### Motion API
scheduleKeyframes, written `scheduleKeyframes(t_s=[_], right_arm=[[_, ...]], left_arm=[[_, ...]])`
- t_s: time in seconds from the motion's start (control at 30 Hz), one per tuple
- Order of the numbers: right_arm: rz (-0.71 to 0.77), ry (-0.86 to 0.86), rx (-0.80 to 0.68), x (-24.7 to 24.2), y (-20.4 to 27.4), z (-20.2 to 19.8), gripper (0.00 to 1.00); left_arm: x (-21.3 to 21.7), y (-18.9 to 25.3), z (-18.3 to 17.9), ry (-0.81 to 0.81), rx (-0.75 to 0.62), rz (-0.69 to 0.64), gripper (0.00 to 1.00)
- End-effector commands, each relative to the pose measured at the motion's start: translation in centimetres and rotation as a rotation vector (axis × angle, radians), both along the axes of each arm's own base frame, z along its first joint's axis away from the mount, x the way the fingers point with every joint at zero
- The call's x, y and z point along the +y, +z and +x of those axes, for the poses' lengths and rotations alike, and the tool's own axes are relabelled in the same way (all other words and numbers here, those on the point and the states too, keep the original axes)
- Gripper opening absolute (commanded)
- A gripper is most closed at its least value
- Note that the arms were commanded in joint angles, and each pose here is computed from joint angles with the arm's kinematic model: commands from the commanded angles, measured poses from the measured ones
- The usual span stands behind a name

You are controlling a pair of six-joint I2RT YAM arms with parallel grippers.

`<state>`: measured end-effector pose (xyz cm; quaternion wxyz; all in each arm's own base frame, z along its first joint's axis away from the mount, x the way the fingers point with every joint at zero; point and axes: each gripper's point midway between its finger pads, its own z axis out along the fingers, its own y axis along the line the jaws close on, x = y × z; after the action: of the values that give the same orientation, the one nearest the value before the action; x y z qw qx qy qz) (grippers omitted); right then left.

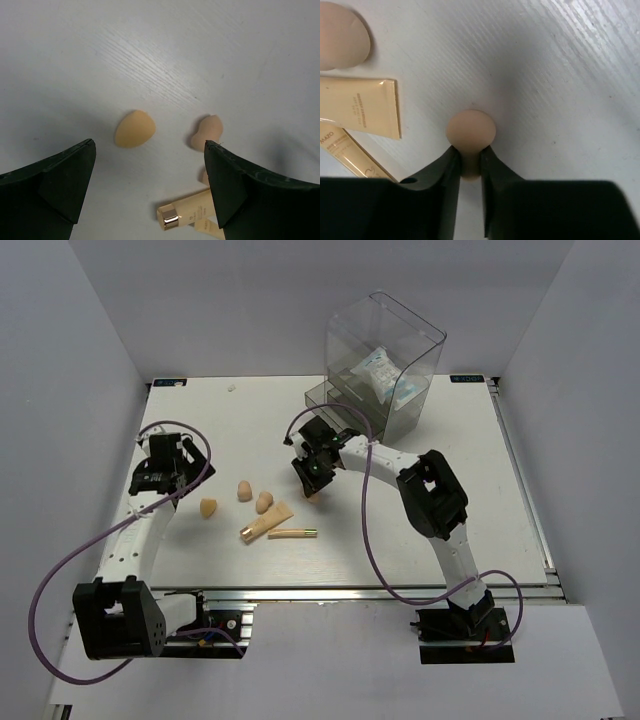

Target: Organize the makeup

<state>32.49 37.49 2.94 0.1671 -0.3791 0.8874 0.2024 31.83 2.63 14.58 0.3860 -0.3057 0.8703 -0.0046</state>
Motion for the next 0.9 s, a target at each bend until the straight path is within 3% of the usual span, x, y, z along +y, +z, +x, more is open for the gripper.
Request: scheduleKeyframes(t_s=[0.0, 0.07, 0.17, 0.27, 0.33, 0.53, 0.63, 0.77, 0.87], right_arm=[[0.033, 0.079, -0.098, 0.3, 2.9, 1.4, 0.20], [0.108, 0.166, -0.244, 0.5, 7.3, 3.5, 0.09], [0.152, 0.247, -0.480, -0.4, 13.0, 6.4, 0.06], [0.058, 0.215, -0.702, -2.5, 15.7, 10.4, 0.04], [-0.015, 0.154, -0.765, -4.1, 16.6, 12.7, 0.01], [-0.142, -0.020, -0.776, -9.3, 16.1, 17.6, 0.01], [-0.192, -0.044, -0.754, -10.6, 14.7, 18.7, 0.11], [-0.228, -0.050, -0.731, -11.2, 13.5, 19.7, 0.32], [-0.228, -0.035, -0.708, -11.1, 13.2, 19.3, 0.40]], left_arm=[[0.3, -1.5, -1.5, 0.024, 0.037, 0.006, 0.98], [0.1, -2.1, -1.7, 0.024, 0.038, -0.004, 0.98], [-0.2, -3.3, -1.9, 0.052, 0.029, -0.043, 0.98], [-0.4, -4.5, -2.1, 0.088, 0.031, -0.077, 0.98], [-0.5, -5.3, -2.3, 0.101, 0.048, -0.090, 0.98], [-0.6, -7.1, -2.5, 0.077, 0.127, -0.081, 0.98], [-0.6, -6.8, -2.2, 0.051, 0.100, -0.066, 0.98], [-0.5, -7.6, -2.6, 0.037, 0.119, -0.053, 0.98], [-0.6, -7.8, -2.8, 0.034, 0.127, -0.055, 0.98]])
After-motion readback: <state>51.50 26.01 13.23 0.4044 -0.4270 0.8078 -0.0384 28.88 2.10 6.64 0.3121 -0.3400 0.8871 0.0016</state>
